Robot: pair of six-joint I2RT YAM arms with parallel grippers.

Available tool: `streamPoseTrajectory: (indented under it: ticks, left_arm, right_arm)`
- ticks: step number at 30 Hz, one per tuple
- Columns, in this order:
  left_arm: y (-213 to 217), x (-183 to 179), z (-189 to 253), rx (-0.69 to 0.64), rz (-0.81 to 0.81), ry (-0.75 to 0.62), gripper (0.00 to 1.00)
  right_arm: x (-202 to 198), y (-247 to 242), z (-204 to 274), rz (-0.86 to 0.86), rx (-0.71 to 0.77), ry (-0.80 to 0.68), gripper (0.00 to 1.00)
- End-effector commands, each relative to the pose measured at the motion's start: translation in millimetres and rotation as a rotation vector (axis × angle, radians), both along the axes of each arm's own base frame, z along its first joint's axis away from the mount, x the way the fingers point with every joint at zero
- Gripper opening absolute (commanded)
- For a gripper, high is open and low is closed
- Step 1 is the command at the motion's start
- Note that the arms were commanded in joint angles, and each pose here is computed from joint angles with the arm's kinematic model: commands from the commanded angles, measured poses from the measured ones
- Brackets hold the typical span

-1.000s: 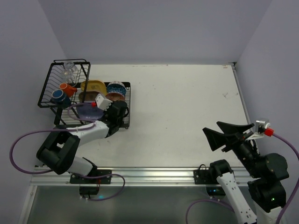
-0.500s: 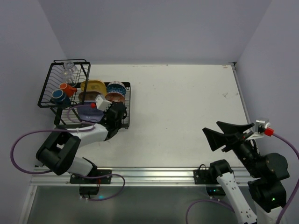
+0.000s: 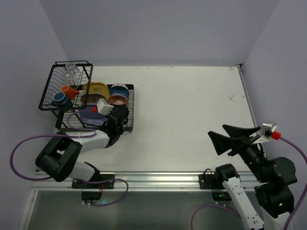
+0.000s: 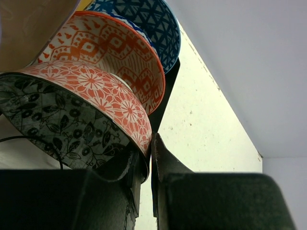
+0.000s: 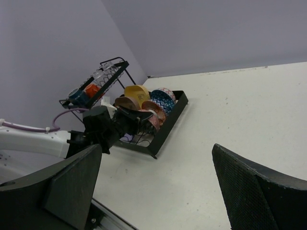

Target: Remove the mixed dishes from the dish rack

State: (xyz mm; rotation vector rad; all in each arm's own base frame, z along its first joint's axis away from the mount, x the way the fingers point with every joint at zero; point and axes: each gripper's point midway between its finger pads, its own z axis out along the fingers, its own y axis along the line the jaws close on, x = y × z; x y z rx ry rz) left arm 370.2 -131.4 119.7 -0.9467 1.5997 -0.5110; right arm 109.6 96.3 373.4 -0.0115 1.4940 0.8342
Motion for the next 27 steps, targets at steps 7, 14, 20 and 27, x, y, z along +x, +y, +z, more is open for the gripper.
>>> streamPoseTrajectory:
  ticks: [7, 14, 20, 27]
  left_arm:
    - [-3.6, 6.9, 72.1, -0.101, 0.003, -0.226, 0.00]
    - [-5.2, -1.7, 83.3, -0.115, -0.011, -0.238, 0.00]
    - [-7.2, -13.0, 82.6, -0.125, -0.042, -0.219, 0.00]
    - [-56.9, -45.1, 127.1, 0.012, -0.251, -0.265, 0.00]
  right_arm:
    - [0.0, 1.3, 9.0, 0.010, -0.020, -0.022, 0.99]
    - [-0.6, 2.3, 9.6, 0.017, -0.024, -0.027, 0.99]
    - [-0.7, 2.9, 9.7, 0.020, -0.024, -0.028, 0.99]
    - [27.6, 13.2, -14.4, 0.035, -0.058, 0.151, 0.99]
